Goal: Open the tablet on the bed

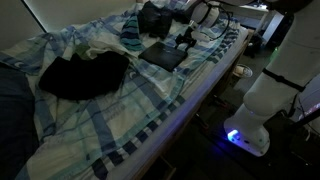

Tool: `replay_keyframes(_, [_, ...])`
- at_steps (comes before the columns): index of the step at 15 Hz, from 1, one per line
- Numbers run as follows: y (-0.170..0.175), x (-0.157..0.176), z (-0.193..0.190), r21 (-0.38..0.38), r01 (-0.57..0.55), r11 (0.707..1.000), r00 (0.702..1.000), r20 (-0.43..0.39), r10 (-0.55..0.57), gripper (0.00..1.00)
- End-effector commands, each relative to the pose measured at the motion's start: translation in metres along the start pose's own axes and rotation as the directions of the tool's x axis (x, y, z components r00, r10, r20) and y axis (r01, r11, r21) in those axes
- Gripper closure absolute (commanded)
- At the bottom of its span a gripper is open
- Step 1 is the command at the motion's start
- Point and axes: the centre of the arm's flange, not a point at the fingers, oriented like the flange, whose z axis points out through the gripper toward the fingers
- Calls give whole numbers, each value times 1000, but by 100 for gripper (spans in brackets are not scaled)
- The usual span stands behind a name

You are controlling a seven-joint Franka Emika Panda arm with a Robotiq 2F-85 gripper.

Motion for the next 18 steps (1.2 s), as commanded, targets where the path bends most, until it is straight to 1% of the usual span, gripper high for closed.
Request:
replay_keyframes(1, [2, 5, 2, -7, -9, 1000, 1000, -10, 9, 0])
replay_keyframes(14, [9, 12, 2, -21, -9, 1000, 1000, -12, 8, 0])
replay_keyframes(18, [3, 9, 3, -17, -11, 1000, 1000, -8, 11, 0])
